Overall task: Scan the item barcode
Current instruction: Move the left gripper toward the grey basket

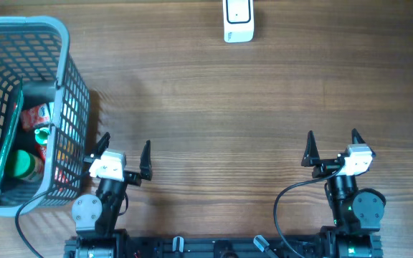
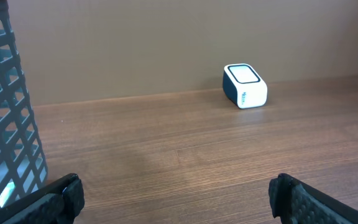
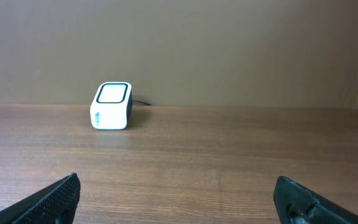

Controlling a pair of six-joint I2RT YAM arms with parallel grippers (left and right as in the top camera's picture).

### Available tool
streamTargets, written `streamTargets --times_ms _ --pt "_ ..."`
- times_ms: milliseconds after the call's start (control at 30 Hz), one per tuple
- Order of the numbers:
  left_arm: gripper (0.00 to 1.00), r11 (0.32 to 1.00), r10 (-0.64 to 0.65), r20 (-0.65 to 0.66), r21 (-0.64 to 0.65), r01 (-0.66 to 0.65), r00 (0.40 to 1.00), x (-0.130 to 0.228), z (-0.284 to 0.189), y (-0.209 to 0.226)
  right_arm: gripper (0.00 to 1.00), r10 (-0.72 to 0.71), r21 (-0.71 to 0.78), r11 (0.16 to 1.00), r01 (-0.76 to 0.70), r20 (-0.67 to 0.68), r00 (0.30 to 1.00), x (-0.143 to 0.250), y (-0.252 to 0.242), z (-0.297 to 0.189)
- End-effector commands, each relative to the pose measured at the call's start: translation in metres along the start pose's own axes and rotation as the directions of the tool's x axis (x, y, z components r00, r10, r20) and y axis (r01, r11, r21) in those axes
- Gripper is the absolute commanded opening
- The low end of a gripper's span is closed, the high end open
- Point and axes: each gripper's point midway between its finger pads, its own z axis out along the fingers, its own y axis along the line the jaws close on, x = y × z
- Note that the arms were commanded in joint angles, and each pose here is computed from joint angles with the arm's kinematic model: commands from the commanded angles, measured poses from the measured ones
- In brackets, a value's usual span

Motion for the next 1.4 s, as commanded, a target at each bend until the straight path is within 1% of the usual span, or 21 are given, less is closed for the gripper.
streamTargets --times_ms 0,1233,1367 --pt "1.00 1.000 -0.015 -0.022 -0.014 0.015 1.000 0.0063 0.0010 0.0028 1.00 -0.017 0.010 1.000 0.017 0.002 1.000 -0.0003 -0.0015 0.0000" --pt "1.00 1.000 -0.015 -0.020 -0.015 0.015 1.000 0.0058 0.0010 0.0028 1.00 -0.017 0.010 1.000 0.017 0.002 1.000 -0.0003 -0.0014 0.0000" --pt "1.00 1.000 -0.010 -0.001 -0.004 0.010 1.000 0.0009 0.0011 0.0010 1.00 -0.017 0.010 1.000 0.017 0.002 1.000 -0.0003 -0.0014 0.0000"
